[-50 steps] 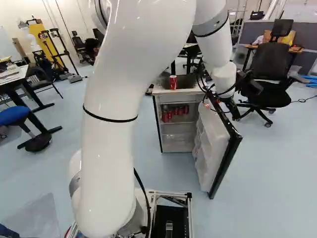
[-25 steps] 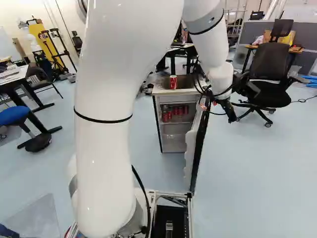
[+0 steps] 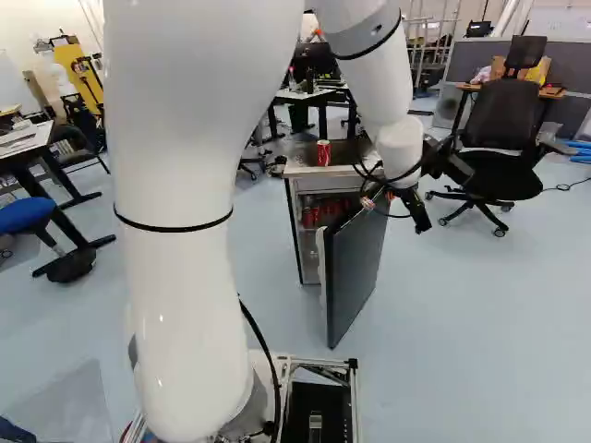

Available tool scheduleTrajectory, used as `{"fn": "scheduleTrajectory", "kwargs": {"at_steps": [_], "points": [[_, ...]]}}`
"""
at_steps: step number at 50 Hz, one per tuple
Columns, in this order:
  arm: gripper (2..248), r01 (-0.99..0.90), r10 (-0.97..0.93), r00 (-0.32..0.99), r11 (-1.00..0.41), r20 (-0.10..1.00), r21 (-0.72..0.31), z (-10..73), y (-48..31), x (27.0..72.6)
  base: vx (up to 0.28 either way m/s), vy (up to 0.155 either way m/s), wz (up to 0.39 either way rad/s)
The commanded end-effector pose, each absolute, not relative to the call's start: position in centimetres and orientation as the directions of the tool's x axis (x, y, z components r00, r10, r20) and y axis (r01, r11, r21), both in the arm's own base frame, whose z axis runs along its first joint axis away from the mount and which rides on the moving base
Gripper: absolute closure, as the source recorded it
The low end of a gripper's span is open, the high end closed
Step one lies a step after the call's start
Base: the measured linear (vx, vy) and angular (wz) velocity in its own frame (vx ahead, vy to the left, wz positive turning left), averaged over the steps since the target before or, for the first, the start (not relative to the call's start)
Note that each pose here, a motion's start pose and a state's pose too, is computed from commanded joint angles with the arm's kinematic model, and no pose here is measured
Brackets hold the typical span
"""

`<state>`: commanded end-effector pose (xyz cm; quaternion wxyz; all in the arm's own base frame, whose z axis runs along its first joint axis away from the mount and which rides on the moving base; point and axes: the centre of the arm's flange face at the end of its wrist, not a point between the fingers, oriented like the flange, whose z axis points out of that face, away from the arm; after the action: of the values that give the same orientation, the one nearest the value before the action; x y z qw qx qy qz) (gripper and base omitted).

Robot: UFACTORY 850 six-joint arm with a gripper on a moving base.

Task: Grab a drink from the fridge

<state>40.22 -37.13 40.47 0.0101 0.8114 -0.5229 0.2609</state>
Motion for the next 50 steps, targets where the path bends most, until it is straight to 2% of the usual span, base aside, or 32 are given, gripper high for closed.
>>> {"fn": "scheduleTrajectory", "kwargs": {"at_steps": [25,50], "points": [[3,-0.748,-0.706,0.544,-0.653,0.454,-0.12,40.5,-32.6,38.0,0.0,0.0,0.0],[3,-0.542,-0.472,0.759,-0.84,0.449,0.032,40.5,-28.2,37.1,0.0,0.0,0.0]]}}
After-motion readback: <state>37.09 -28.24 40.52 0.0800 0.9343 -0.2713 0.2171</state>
